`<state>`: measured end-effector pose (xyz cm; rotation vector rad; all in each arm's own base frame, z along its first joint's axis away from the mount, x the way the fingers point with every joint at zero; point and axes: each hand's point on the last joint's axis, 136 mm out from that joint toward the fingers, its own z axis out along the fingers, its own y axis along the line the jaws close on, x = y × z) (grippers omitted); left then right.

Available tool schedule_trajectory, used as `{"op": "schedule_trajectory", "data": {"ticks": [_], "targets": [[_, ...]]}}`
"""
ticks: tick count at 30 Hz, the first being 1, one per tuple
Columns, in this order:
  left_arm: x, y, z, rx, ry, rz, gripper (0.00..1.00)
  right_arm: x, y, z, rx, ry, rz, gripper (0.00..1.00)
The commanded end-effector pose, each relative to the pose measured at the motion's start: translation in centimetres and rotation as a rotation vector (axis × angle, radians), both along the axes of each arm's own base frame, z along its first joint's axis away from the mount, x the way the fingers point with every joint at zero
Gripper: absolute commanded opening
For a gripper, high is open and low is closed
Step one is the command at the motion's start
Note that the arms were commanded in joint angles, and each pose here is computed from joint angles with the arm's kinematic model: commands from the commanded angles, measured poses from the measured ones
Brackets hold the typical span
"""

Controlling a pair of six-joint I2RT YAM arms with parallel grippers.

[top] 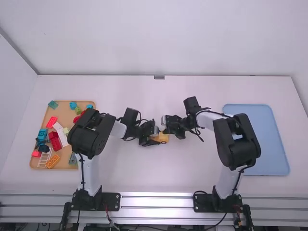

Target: Assemble lego blocks to make yellow taxi

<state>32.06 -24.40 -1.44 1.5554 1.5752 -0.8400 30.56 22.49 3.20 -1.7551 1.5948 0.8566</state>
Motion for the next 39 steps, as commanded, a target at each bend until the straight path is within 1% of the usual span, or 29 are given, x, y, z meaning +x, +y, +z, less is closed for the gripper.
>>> {"op": "schedule_trajectory", "data": {"ticks": [1, 3, 5, 6, 7, 8, 9, 10, 11, 12, 13, 14, 15, 18, 20, 22, 24, 25, 26, 31, 32, 33, 36, 37, 39], "targets": [[-0.5, 0.1, -0.5, -0.003, 0.014, -0.009, 0.64, 0.9, -0.2, 6.0, 0.172, -0.084, -0.002, 0.00], [-0.6, 0.0, -0.5, -0.003, 0.014, -0.013, 0.64, 1.4, -1.1, 7.8, 0.202, -0.114, -0.026, 0.00], [-0.6, 0.0, -0.4, -0.005, 0.010, -0.014, 0.65, 2.0, -2.6, 8.9, 0.181, -0.120, -0.086, 0.01], [-0.5, 0.1, -0.4, -0.005, 0.008, -0.010, 0.66, 2.4, -3.6, 9.0, 0.144, -0.115, -0.135, 0.15], [-0.5, 0.1, -0.4, -0.005, 0.007, -0.010, 0.66, 2.5, -3.7, 9.0, 0.139, -0.114, -0.141, 0.18], [-0.5, 0.0, -0.4, -0.005, 0.007, -0.011, 0.67, 3.0, -4.7, 8.8, 0.099, -0.104, -0.193, 0.42], [-0.6, -0.1, -0.4, -0.005, 0.006, -0.016, 0.70, 3.4, -5.4, 8.6, 0.072, -0.097, -0.231, 0.51], [-0.6, -0.1, -0.4, -0.005, 0.007, -0.016, 0.74, 3.7, -6.0, 8.4, 0.051, -0.088, -0.260, 0.58], [-0.6, -0.1, -0.4, -0.005, 0.008, -0.016, 0.76, 3.8, -6.1, 8.4, 0.050, -0.089, -0.265, 0.67], [-0.6, -0.1, -0.4, -0.006, 0.009, -0.016, 0.81, 3.8, -6.4, 8.4, 0.048, -0.082, -0.276, 0.82], [-0.6, 0.0, -0.4, -0.009, 0.011, -0.013, 0.90, 3.8, -6.6, 8.4, 0.048, -0.071, -0.285, 0.88], [-0.5, 0.0, -0.3, -0.009, 0.011, -0.012, 0.92, 3.7, -6.6, 8.4, 0.049, -0.070, -0.285, 0.89], [-0.4, 0.1, -0.3, -0.009, 0.010, -0.008, 0.99, 3.7, -6.7, 8.5, 0.052, -0.066, -0.285, 0.92], [-0.1, 0.2, 0.2, -0.012, 0.027, 0.018, 0.99, 3.6, -6.5, 8.4, 0.049, -0.067, -0.281, 0.97], [0.6, 0.6, 1.5, -0.025, 0.042, 0.056, 0.99, 3.5, -5.9, 8.5, 0.050, -0.075, -0.264, 0.99], [0.9, 0.8, 2.1, -0.029, 0.035, 0.067, 0.99, 3.5, -5.7, 8.5, 0.049, -0.081, -0.259, 1.00], [1.4, 1.7, 3.7, -0.032, 0.024, 0.091, 0.99, 3.5, -5.4, 8.2, 0.029, -0.093, -0.253, 1.00], [1.4, 1.8, 3.8, -0.032, 0.024, 0.094, 0.99, 3.5, -5.3, 8.2, 0.027, -0.093, -0.253, 1.00], [1.6, 2.3, 4.5, -0.029, 0.022, 0.112, 0.99, 3.6, -5.2, 8.1, 0.018, -0.097, -0.254, 0.99], [2.3, 5.4, 7.0, 0.019, 0.030, 0.214, 0.99, 4.3, -4.7, 7.7, -0.025, -0.106, -0.291, 0.98], [2.2, 7.3, 8.5, 0.035, 0.044, 0.268, 0.99, 4.9, -4.5, 7.6, -0.048, -0.113, -0.322, 0.98], [2.2, 7.6, 8.9, 0.037, 0.045, 0.277, 0.99, 4.9, -4.5, 7.6, -0.049, -0.112, -0.325, 0.98], [1.7, 10.7, 11.6, 0.035, 0.061, 0.365, 0.99, 5.6, -4.0, 7.8, -0.055, -0.122, -0.356, 0.98], [1.7, 11.5, 12.2, 0.033, 0.060, 0.390, 0.99, 5.7, -3.9, 7.8, -0.056, -0.124, -0.363, 0.98], [1.8, 13.9, 14.0, 0.007, 0.114, 0.511, 0.99, 6.3, -3.8, 7.9, -0.064, -0.135, -0.391, 0.98]]}}
